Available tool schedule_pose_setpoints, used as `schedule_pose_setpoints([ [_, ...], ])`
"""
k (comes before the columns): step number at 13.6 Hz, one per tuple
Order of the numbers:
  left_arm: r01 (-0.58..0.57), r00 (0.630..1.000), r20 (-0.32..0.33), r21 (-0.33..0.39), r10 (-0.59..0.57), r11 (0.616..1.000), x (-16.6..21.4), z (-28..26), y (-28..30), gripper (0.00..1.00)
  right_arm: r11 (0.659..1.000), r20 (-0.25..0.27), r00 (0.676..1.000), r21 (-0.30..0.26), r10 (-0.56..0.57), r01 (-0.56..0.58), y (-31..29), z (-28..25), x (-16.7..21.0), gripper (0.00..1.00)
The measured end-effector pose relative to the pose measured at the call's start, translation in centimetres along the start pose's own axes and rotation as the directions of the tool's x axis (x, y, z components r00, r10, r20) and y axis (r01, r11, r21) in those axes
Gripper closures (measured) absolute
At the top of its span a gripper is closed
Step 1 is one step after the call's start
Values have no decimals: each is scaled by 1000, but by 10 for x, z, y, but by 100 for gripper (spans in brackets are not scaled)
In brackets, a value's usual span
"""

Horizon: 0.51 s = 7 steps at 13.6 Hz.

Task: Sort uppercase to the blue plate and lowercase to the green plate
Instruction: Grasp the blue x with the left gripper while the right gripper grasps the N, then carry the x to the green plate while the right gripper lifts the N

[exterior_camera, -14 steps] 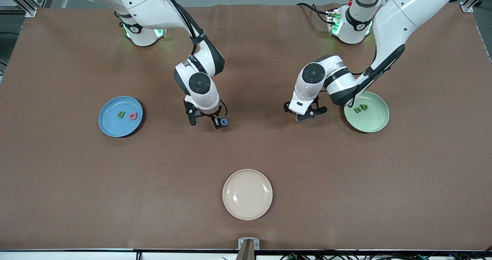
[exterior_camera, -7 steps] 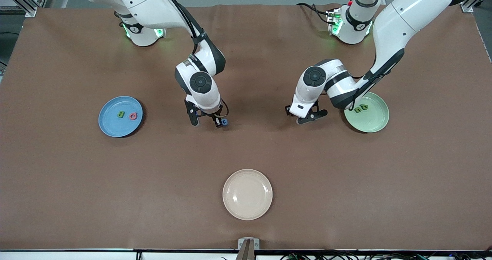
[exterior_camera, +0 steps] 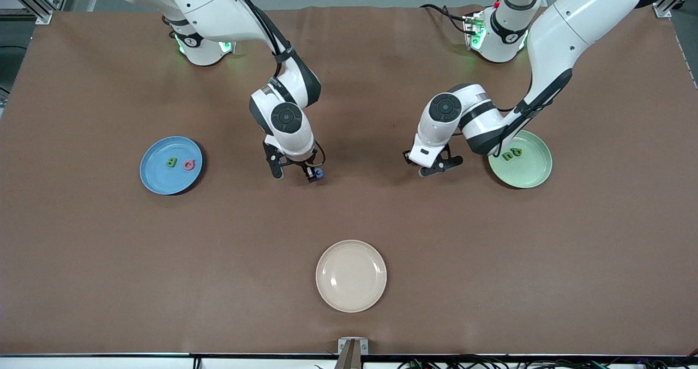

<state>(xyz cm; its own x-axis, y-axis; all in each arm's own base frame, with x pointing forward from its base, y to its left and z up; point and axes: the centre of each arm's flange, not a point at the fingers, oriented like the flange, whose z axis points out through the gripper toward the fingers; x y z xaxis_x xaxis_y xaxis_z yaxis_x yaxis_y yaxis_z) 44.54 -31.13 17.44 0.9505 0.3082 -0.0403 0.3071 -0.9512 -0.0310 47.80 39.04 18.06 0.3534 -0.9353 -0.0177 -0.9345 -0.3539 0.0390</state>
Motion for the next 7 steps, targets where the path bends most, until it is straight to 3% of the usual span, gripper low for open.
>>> schedule_pose_setpoints([
  [3,1,1000,-3,0,-1,1000,1,-1,0,73,1000,-2,1000,-6,0,0,1,4,0,46],
  [7,14,1000,-17,-15,-14,1000,10,-10,1,73,1000,-3,1000,-9,0,0,1,6,0,46],
])
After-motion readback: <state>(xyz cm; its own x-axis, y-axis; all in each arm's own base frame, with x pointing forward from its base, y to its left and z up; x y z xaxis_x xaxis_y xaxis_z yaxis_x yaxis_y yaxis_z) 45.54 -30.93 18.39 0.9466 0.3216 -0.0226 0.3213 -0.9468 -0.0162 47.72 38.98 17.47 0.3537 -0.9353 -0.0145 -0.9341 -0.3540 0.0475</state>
